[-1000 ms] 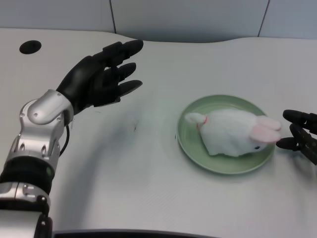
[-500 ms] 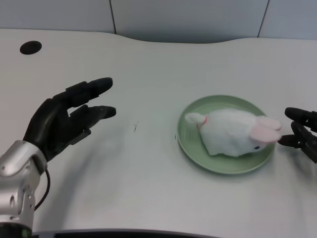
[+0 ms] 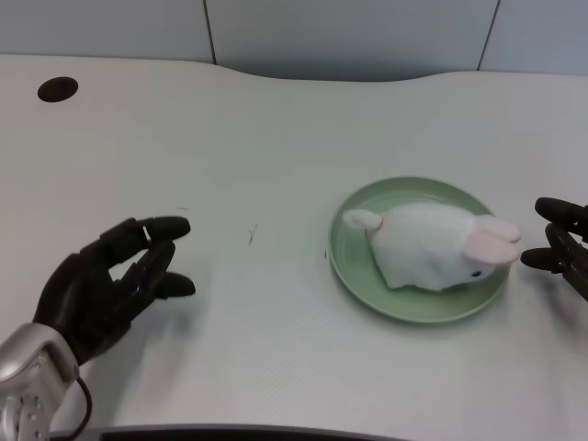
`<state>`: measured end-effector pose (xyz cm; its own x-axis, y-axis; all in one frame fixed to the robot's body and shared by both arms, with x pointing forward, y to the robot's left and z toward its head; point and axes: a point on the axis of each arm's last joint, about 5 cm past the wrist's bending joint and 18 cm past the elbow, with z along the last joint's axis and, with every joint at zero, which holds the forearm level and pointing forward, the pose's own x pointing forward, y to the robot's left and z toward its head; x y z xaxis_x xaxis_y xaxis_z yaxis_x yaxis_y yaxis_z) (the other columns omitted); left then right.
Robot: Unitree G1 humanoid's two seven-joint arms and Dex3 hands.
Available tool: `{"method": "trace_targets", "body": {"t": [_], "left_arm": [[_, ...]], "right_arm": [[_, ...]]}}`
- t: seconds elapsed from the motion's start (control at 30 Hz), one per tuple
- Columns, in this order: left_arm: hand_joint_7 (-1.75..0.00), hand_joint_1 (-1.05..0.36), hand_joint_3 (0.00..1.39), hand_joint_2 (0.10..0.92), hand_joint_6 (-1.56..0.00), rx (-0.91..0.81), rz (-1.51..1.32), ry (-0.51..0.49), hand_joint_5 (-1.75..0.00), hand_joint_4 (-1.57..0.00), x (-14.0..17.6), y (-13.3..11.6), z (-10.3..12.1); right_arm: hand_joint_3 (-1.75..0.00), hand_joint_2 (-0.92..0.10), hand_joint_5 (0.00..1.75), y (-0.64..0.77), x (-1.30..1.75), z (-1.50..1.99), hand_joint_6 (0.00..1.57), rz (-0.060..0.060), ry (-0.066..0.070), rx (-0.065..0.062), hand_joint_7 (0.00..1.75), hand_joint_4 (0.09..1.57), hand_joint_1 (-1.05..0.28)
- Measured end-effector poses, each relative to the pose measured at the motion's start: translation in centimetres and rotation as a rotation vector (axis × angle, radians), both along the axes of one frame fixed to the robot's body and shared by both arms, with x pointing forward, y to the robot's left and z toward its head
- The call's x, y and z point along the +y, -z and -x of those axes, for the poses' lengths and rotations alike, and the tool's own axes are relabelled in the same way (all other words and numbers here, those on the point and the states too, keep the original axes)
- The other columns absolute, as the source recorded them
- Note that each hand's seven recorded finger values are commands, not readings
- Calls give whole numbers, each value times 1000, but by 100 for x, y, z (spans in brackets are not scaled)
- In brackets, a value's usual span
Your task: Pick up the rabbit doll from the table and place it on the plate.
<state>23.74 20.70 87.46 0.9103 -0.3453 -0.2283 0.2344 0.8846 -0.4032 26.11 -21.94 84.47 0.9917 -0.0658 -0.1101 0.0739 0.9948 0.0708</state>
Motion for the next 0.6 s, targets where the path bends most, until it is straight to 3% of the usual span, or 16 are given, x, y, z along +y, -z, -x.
{"method": "trace_targets", "body": {"t": [0.2, 0.6], "left_arm": [[-1369, -458, 541, 921, -329, 147, 41, 39, -1746, -365, 24, 129, 86], [-1433, -466, 563, 921, -347, 146, 4, 95, -1746, -422, 58, 161, 45]], "right_arm": [[-253, -921, 728, 1, -2, 2, 1016, -2, -9, -1, 12, 841, -413], [-254, -921, 725, 4, -7, 3, 1018, -9, -17, 5, 11, 840, -400]]}}
